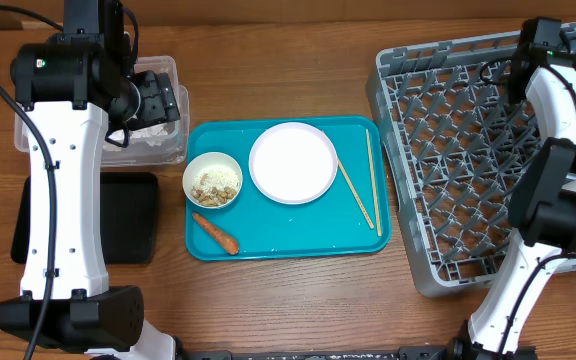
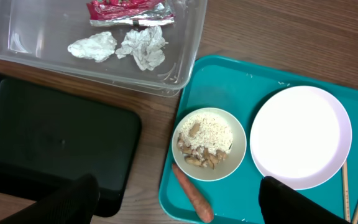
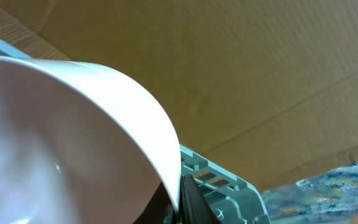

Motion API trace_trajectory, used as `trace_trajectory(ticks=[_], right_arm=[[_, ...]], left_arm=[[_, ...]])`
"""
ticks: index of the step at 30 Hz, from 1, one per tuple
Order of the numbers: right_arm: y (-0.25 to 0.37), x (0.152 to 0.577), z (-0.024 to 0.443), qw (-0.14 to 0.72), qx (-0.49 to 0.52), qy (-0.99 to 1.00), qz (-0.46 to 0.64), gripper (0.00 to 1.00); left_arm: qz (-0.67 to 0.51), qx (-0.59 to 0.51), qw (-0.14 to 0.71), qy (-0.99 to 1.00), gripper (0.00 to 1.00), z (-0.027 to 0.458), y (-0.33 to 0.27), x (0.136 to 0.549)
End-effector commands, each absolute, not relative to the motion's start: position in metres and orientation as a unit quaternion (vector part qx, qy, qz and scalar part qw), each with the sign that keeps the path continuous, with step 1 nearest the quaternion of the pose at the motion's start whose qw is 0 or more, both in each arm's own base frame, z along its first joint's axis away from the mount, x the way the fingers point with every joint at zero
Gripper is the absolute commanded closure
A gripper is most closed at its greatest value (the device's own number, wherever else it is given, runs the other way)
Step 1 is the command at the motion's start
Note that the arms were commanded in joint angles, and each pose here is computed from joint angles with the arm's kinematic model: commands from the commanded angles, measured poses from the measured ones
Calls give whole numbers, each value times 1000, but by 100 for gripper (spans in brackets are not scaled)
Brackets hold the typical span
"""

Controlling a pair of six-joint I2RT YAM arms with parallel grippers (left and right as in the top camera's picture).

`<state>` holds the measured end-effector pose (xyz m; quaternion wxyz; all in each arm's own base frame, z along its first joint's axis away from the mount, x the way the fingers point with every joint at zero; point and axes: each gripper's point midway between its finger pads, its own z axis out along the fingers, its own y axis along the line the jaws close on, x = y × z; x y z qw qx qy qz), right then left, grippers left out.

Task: Sort waste into correct bins and load items into the dishwasher
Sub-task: 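Carry the pink bowl right and set it in the dish rack, then reach the right gripper to the pink plate and grasp its rim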

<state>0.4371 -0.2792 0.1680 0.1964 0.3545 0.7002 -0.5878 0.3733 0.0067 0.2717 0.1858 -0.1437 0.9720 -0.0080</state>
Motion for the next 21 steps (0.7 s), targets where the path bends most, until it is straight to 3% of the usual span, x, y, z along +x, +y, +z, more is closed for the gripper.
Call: trace_trajectory(ticks=[1, 4, 7, 8, 10, 11, 17, 21], right_arm=[[-256, 451, 155, 204, 338, 733, -554, 96], [-245, 453, 153, 197, 321, 742, -555, 94], [-233, 452, 151, 185, 301, 752, -556, 80], [-229, 451, 151, 182, 297, 754, -557, 72], [-223, 448, 149, 180, 299, 756, -554, 40], [-219, 446, 148, 179, 302, 759, -548, 33], [-195, 446, 155, 191, 318, 801, -469, 25], [-164, 456, 181, 217, 289, 861, -357, 21]], left_arm=[[-14, -147, 191, 970, 16, 275, 5, 375], [-16, -147, 191, 970, 16, 275, 4, 375], [-16, -147, 191, 970, 16, 275, 4, 375], [-16, -147, 192, 970, 16, 275, 4, 375], [-16, -147, 194, 970, 16, 275, 4, 376], [-17, -147, 195, 970, 16, 276, 4, 377], [-17, -147, 198, 969, 15, 276, 4, 378], [-17, -146, 198, 969, 15, 276, 4, 378]])
